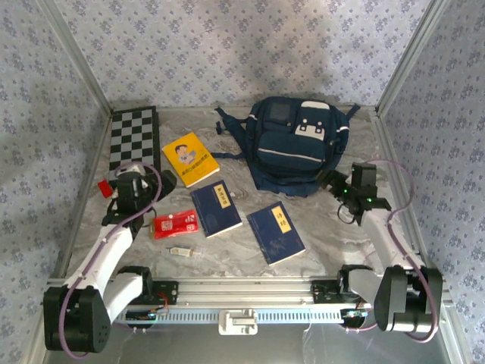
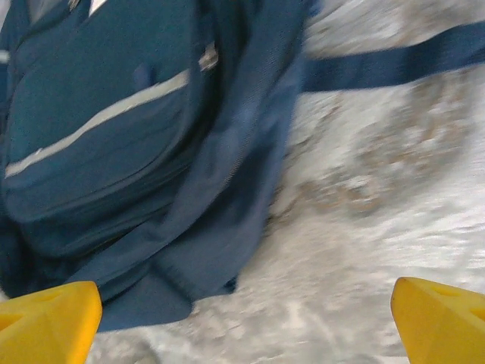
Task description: Pack books, pencil case, and school supplies into a backpack
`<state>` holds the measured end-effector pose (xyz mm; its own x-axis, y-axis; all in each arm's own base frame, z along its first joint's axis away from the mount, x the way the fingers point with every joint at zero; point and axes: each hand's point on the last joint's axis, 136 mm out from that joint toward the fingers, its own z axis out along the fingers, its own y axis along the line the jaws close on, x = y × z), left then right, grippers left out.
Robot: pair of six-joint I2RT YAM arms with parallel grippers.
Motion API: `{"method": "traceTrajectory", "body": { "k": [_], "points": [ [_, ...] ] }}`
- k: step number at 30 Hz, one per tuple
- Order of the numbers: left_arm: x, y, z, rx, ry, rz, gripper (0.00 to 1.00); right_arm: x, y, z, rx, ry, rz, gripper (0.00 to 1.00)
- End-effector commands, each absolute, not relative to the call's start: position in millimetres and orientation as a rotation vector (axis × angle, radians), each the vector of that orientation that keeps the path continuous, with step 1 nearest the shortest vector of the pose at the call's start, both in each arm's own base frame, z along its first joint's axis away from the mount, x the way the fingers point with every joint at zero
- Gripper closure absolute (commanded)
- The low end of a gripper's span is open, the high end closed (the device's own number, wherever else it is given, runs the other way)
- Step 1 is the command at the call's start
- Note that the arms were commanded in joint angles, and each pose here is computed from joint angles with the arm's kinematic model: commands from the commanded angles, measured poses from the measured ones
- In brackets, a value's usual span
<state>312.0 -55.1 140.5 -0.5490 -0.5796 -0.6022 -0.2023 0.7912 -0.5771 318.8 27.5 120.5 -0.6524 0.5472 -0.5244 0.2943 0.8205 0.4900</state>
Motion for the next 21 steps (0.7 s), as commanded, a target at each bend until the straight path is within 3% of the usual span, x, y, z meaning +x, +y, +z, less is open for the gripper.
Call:
{"method": "traceTrajectory", "body": {
  "k": [1,7,21],
  "points": [
    [310,-83,156,-0.526,2.148,-0.643,0.00,327,53,123,0.581,2.374,0.505,0.00],
    [308,-132,154,-0.371,2.164,-0.701,0.00,354,79,107,0.609,2.430,0.559,0.00],
    [312,-219,149,-0.085,2.249,-0.725,0.00,392,89,69,0.655,2.529,0.506,0.01]
  ]
}}
